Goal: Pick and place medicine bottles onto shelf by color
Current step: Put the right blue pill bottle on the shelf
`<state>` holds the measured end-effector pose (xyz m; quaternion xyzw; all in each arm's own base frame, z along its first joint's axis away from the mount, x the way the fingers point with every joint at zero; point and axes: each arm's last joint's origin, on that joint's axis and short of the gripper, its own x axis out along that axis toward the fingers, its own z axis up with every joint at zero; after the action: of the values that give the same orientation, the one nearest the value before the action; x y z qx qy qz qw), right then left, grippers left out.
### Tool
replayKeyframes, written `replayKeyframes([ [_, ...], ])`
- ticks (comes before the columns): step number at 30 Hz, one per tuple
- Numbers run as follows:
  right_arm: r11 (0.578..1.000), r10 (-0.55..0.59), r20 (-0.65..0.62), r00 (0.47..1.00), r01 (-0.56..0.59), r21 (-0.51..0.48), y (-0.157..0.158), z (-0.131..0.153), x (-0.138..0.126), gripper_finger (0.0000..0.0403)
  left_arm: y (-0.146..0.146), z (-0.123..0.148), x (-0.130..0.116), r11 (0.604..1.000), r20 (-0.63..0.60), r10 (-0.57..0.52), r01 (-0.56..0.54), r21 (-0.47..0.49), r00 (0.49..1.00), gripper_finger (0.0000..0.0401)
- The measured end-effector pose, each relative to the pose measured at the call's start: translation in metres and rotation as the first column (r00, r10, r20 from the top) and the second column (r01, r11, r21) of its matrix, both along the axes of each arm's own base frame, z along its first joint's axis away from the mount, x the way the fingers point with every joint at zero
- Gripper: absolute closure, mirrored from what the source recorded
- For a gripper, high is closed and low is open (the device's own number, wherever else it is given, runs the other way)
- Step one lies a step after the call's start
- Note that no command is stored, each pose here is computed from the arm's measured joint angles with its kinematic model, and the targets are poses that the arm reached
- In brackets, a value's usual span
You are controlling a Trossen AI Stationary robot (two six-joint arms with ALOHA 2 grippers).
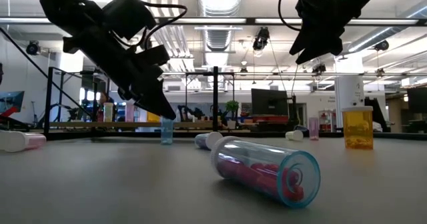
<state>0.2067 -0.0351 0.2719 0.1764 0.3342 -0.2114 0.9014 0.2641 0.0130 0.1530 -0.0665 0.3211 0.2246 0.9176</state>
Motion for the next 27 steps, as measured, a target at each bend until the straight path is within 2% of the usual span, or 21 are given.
replayKeyframes([
  [11, 1.000, 0.001, -0.001, 1.000, -0.001, -0.001, 0.000, 0.000, 0.000, 0.0174, 0.001, 0.000, 0.000, 1.000, -0.003, 0.004, -0.004, -0.001, 1.000, 0.0282],
  [18, 1.000, 0.003, -0.002, 1.000, -0.003, -0.002, 0.000, 0.000, 0.000, 0.0174, 0.003, 0.006, 0.004, 1.000, 0.025, 0.017, -0.017, -0.007, 1.000, 0.0294],
  [23, 1.000, 0.003, -0.005, 1.000, -0.003, -0.002, 0.000, 0.000, 0.000, 0.0174, 0.011, 0.023, 0.005, 0.997, 0.101, 0.072, -0.068, -0.041, 0.992, 0.0295],
  [27, 1.000, 0.003, -0.006, 1.000, -0.003, -0.001, 0.000, 0.000, 0.000, 0.0174, 0.024, 0.054, 0.004, 0.993, 0.210, 0.117, -0.111, -0.041, 0.971, 0.0295],
])
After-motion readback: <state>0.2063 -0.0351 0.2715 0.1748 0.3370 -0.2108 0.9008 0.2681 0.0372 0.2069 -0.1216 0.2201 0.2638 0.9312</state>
